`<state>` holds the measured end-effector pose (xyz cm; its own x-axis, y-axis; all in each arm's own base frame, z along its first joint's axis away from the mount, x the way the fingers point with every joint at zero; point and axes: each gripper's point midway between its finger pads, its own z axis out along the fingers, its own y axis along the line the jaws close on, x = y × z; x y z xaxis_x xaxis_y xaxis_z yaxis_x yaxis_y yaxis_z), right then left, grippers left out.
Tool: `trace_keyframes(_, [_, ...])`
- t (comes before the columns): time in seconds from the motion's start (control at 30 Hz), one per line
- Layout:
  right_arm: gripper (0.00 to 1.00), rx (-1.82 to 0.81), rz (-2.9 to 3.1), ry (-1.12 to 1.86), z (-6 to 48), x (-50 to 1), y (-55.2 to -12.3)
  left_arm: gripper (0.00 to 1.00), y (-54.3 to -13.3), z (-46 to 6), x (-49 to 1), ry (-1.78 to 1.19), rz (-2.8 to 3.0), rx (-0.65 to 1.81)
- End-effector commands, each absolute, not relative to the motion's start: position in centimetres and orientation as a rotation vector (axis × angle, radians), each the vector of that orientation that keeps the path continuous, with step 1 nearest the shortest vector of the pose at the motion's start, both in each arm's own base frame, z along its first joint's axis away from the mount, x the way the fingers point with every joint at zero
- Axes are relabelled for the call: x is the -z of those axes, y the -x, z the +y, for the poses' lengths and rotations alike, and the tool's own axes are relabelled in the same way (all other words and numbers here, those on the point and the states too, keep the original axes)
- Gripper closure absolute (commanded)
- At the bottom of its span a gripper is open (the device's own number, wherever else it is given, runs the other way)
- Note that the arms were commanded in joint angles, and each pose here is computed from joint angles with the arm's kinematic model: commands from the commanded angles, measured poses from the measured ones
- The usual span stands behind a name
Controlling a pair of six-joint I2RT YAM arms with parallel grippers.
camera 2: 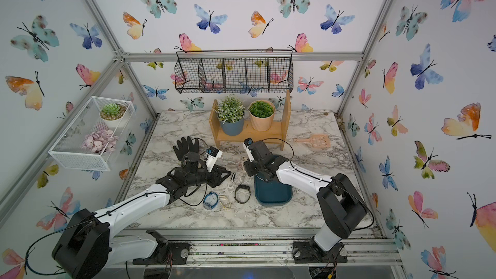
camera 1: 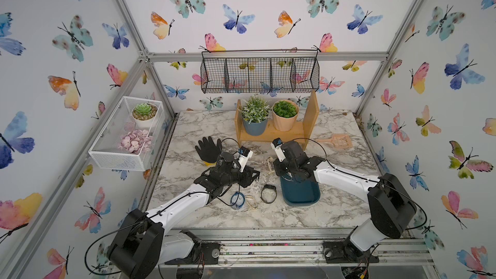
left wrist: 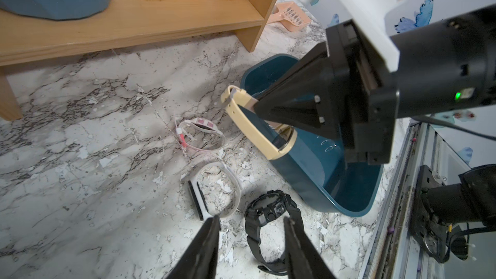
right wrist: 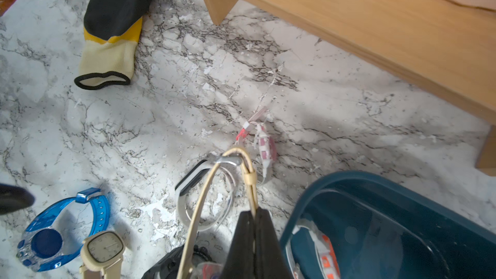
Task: Put the watch into the storage box
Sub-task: Place the watch in the storage box.
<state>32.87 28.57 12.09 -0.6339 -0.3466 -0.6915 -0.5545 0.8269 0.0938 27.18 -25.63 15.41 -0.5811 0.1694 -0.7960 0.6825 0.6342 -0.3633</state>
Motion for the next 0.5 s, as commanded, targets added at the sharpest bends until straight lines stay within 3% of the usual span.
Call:
trace_keyframes(0.0, [0.98, -0.353, 2.338, 0.599, 26.4, -12.2, -33.0, 0.56, -27.0, -26.9, -16.6, -0.718, 2.045, 0.917])
trace_keyframes(0.47, [0.98, -0.277, 2.441, 0.458, 20.4, -8.8, -32.8, 0.55, -26.7, -28.4, -15.9, -0.765, 2.048, 0.941])
